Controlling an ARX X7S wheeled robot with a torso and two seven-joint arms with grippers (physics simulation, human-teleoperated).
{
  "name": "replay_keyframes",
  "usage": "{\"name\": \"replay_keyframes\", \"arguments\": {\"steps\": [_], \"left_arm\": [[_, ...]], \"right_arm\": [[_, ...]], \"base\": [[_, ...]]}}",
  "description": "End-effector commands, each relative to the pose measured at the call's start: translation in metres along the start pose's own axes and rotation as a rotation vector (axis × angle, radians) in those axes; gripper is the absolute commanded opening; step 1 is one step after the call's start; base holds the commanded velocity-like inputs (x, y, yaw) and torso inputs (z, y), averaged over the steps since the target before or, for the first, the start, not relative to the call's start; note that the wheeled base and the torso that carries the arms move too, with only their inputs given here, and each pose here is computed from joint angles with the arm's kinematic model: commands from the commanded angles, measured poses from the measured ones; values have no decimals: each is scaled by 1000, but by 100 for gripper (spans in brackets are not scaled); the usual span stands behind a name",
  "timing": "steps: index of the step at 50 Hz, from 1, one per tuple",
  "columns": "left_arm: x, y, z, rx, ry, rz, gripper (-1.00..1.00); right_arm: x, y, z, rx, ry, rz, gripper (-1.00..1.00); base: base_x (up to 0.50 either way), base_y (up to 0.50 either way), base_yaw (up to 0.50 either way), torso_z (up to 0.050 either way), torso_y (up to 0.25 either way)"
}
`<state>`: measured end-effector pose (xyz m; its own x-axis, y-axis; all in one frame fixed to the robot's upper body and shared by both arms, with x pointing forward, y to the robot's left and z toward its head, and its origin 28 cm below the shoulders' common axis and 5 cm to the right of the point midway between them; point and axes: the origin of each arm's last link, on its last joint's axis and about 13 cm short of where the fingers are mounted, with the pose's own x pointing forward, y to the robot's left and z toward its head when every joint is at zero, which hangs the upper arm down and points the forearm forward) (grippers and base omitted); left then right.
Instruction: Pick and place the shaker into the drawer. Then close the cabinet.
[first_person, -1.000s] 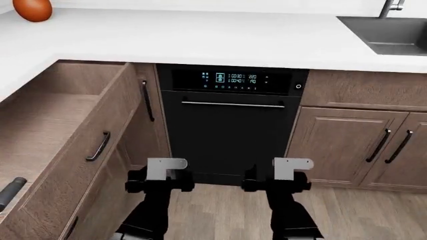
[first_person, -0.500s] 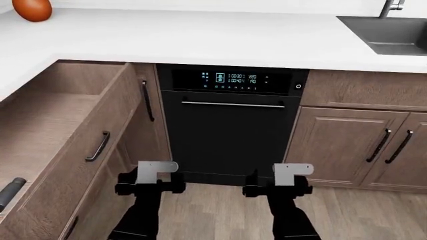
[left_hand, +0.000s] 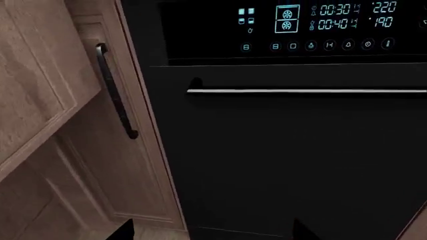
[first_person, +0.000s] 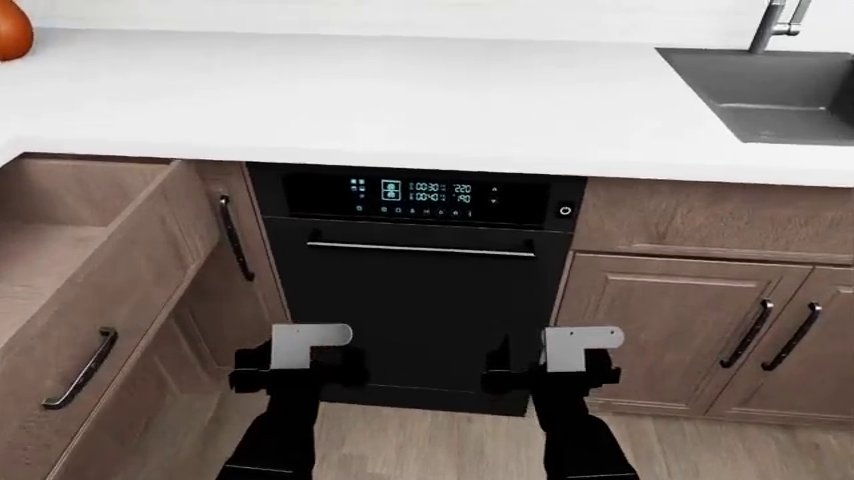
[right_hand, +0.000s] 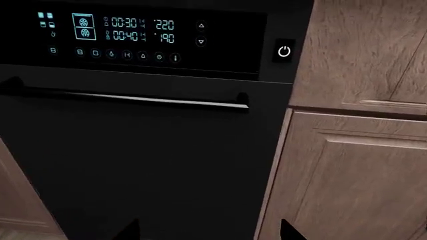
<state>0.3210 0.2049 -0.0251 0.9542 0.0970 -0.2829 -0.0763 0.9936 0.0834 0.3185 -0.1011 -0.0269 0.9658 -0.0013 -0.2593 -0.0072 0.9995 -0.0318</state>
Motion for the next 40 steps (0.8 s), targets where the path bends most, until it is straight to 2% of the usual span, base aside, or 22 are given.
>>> {"name": "replay_keyframes", "arguments": {"steps": [1, 17, 19, 24, 25, 27, 31, 34, 40], "left_arm": [[0, 0, 0, -11, 4, -1, 100], [0, 0, 1, -21, -4, -13, 100], [0, -1, 2, -27, -22, -27, 100], [-5, -4, 9, -78, -144, -97, 100], [-10, -4, 12, -108, -150, -109, 100], [-22, -1, 22, -116, -184, -144, 100], [-41, 13, 65, -75, -296, -181, 100], [-48, 26, 94, 14, -364, -190, 100], [-74, 54, 159, 19, -500, -242, 100]], "right_arm": [[0, 1, 0, -5, -7, 12, 100], [-1, 2, 0, -26, -23, 38, 100], [-1, 4, -1, -55, -23, 50, 100], [-12, 1, 12, -42, -117, 35, 100], [-17, -2, 17, -41, -132, 34, 100], [-29, -10, 33, -58, -177, 25, 100], [-54, -31, 82, -104, -264, 14, 100], [-70, -45, 124, -127, -335, 9, 100], [-101, -62, 192, -227, -467, 16, 100]], "base": [[481, -219, 0, 0, 0], [479, -66, 0, 0, 1], [0, 0, 0, 0, 0], [0, 0, 0, 0, 0], [0, 0, 0, 0, 0], [0, 0, 0, 0, 0], [0, 0, 0, 0, 0], [0, 0, 0, 0, 0], [0, 0, 0, 0, 0]]}}
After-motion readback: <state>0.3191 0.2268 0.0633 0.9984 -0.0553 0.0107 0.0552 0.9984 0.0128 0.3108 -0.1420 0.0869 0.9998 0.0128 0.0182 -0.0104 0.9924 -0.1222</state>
